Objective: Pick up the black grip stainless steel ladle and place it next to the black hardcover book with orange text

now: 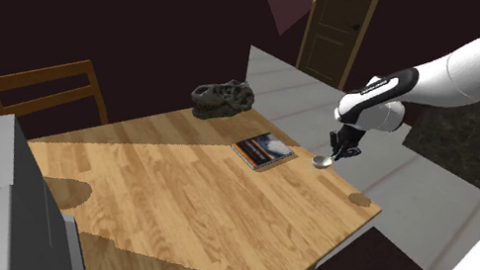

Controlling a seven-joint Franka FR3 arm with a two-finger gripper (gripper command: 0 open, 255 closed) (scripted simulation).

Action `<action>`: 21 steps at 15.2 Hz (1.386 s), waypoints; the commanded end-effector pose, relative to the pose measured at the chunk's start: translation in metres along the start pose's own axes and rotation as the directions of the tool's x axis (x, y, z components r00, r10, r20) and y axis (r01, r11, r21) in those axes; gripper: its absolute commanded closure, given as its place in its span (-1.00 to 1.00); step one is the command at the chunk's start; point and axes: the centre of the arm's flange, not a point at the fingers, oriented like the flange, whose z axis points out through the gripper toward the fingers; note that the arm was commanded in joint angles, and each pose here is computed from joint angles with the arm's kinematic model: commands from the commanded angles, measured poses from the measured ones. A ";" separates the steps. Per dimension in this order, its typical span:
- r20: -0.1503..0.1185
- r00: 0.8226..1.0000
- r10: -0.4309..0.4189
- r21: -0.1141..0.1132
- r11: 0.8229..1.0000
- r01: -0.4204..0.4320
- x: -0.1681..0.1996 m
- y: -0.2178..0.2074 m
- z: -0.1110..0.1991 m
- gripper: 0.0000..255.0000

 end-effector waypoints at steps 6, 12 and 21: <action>0.000 1.000 -0.001 0.000 1.000 0.001 -0.005 -0.003 0.035 1.00; 0.000 1.000 -0.001 0.000 1.000 0.001 -0.006 -0.007 0.067 1.00; 0.000 1.000 -0.001 0.000 1.000 0.001 -0.007 -0.011 0.098 1.00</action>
